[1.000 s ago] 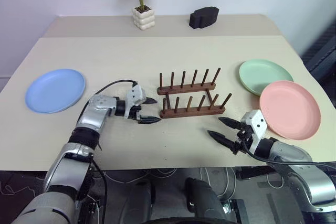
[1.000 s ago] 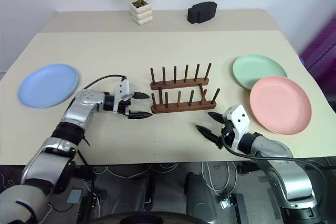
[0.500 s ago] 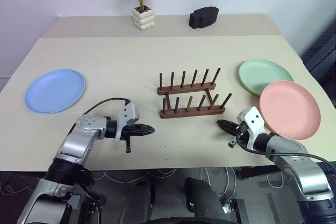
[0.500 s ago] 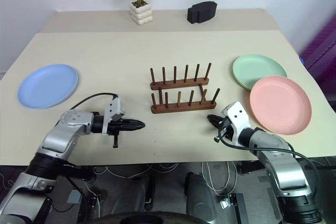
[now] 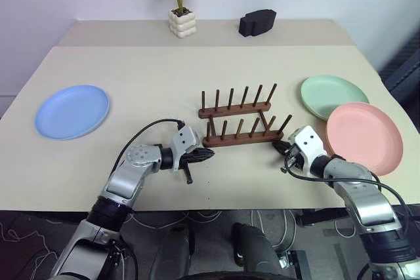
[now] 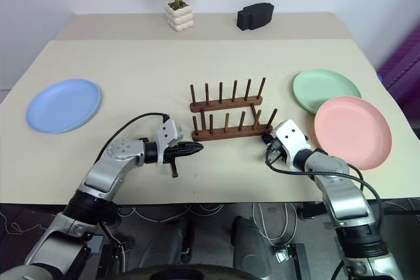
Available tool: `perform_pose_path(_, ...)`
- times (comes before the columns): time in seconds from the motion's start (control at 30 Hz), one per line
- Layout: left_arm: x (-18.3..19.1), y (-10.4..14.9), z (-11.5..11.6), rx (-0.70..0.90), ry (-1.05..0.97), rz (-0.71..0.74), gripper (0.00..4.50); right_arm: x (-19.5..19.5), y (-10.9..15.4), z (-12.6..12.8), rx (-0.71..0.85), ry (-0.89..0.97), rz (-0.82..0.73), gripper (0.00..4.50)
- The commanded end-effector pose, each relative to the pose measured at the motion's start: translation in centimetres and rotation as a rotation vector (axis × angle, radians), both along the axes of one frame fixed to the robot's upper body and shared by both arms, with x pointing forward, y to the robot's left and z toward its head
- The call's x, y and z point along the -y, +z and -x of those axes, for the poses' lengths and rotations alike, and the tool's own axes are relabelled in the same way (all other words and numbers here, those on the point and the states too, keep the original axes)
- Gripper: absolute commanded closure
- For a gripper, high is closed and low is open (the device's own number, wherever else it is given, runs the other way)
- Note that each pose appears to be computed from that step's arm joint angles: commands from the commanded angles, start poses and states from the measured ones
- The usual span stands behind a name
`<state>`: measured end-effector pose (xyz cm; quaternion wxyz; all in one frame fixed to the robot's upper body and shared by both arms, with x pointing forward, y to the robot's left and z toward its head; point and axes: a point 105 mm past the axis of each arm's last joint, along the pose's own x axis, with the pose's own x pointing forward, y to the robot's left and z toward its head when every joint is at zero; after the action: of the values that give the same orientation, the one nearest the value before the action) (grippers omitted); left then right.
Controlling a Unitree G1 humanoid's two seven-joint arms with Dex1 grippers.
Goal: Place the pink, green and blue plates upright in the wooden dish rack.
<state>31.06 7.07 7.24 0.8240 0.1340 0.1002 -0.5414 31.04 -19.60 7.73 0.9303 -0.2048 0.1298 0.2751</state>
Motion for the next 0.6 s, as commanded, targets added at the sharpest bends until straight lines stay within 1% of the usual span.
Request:
perform_pose_path(0.03, -1.0, 0.0, -1.5, 0.05, 0.093, -0.025, 4.46, -0.4, 0.5, -0.8, 0.044, 0.0, 0.007, 4.5)
perform_pose_path(0.23, -1.8, 0.6, -3.5, 0.103, 0.192, -0.023, 4.46, -0.5, 1.2, -2.6, 0.113, -0.029, 0.022, 4.5)
perform_pose_path(0.43, -2.3, 1.1, -5.3, 0.15, 0.278, -0.019, 4.46, -1.0, 1.6, -3.8, 0.153, -0.026, 0.026, 4.5)
perform_pose_path(0.6, -2.3, 1.2, -5.6, 0.165, 0.28, -0.019, 4.46, -1.1, 1.6, -4.0, 0.164, -0.025, 0.025, 4.5)
